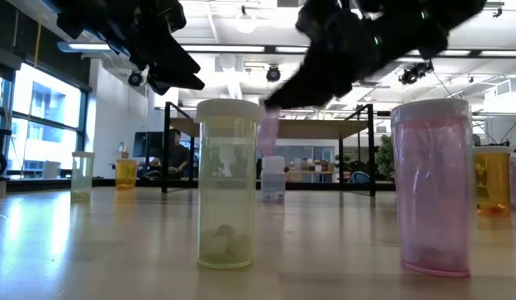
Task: Pick and place medicine bottles onto shelf by color
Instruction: Put the top left pink pill bottle on the shelf
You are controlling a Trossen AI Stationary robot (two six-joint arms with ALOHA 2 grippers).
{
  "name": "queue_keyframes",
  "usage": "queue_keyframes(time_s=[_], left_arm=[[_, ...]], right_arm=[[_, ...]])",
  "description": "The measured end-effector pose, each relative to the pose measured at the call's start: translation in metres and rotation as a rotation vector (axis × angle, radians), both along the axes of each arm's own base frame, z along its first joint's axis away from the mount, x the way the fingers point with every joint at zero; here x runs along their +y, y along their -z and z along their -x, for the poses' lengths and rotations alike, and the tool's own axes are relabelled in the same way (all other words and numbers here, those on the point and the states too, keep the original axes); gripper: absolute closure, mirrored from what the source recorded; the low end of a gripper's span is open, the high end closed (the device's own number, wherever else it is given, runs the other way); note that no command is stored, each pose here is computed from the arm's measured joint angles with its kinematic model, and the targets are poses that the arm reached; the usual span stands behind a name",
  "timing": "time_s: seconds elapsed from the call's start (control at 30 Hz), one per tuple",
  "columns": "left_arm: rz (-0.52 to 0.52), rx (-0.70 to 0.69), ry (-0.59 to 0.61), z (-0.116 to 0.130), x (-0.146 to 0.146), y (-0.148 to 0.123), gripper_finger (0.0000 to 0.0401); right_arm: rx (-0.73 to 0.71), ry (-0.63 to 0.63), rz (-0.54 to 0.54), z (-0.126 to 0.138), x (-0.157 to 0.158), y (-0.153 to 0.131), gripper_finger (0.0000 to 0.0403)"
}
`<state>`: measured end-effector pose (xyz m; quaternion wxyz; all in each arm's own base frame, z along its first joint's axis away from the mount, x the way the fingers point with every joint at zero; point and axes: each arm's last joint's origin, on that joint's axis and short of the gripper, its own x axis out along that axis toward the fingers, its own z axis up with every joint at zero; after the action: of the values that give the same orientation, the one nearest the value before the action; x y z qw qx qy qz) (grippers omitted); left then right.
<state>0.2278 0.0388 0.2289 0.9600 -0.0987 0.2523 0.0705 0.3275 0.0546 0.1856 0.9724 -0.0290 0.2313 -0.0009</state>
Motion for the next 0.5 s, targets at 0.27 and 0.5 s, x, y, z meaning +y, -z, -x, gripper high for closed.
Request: queue_keyframes(time_s=[0.27,0.5], left_arm=[[-0.01,0.005,0.004,0.0,0.0,0.0,0.0199],[-0.01,0.006,0.005,0.0,0.0,0.0,0.0199]], right_arm=[[-0.069,0.199,0.064,-0.009,-0.051,-0.066,0.0299],[-0.101,0.371,0.145,-0.016,-0.108,-0.12,0.0299]])
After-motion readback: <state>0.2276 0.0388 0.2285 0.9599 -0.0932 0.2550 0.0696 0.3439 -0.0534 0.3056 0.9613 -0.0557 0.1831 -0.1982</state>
